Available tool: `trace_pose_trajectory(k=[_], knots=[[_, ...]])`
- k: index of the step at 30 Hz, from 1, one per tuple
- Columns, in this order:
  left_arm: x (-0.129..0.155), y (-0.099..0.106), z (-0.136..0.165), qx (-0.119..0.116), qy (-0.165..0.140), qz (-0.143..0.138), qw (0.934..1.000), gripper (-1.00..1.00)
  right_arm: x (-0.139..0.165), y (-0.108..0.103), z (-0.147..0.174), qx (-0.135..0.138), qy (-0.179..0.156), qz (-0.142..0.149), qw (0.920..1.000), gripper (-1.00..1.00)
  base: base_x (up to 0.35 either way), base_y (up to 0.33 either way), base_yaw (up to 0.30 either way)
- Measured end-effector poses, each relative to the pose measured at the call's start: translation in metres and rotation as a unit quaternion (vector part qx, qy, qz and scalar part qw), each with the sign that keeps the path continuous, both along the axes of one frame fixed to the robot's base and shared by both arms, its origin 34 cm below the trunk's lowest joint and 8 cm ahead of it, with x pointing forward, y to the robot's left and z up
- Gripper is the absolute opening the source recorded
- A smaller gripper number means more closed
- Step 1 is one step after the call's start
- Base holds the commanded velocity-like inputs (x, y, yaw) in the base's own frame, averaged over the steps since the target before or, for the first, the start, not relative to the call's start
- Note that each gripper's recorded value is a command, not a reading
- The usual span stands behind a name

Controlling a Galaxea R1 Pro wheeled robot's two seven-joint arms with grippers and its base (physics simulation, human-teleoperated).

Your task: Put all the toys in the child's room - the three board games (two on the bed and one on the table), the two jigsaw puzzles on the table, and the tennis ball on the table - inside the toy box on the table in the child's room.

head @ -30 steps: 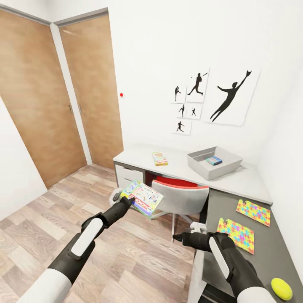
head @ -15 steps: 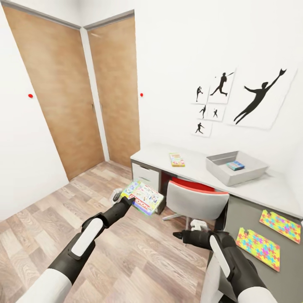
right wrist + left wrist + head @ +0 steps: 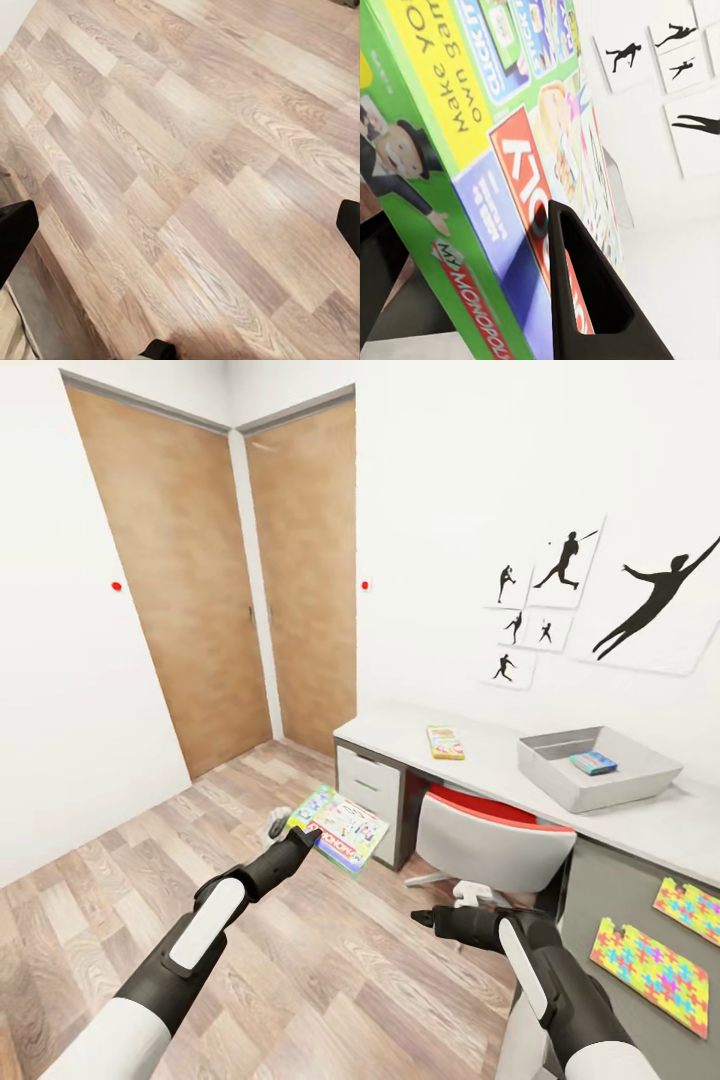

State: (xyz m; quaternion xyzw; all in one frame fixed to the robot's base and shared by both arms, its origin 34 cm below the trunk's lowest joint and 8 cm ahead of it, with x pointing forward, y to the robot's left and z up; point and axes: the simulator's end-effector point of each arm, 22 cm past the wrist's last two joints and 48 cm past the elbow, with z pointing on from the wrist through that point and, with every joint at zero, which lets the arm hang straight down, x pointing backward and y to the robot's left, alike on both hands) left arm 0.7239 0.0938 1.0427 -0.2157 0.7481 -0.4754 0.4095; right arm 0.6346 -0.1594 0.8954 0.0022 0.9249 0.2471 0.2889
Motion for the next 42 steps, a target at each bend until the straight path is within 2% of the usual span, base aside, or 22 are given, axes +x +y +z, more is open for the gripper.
trace_pose_trajectory(k=[7, 24, 42], knots=[[-0.0002, 0.0001, -0.0001, 0.0, 0.0, 0.0, 1.0, -1.0, -0.0001, 0.0, 0.0003, 0.0, 0.0, 0.0, 1.0, 1.0, 0.04, 0.0, 0.024], [-0.0006, -0.0013, -0.0008, 0.001, 0.001, -0.001, 1.0, -1.0, 0.0, -0.0002, 0.0002, 0.0, 0.0, 0.0, 1.0, 1.0, 0.185, 0.0, 0.019], [-0.0006, -0.0019, -0.0011, 0.001, 0.002, -0.001, 1.0, -1.0, 0.0002, -0.0009, -0.0001, -0.001, 0.0, 0.0, 1.0, 1.0, 0.02, 0.0, 0.233]])
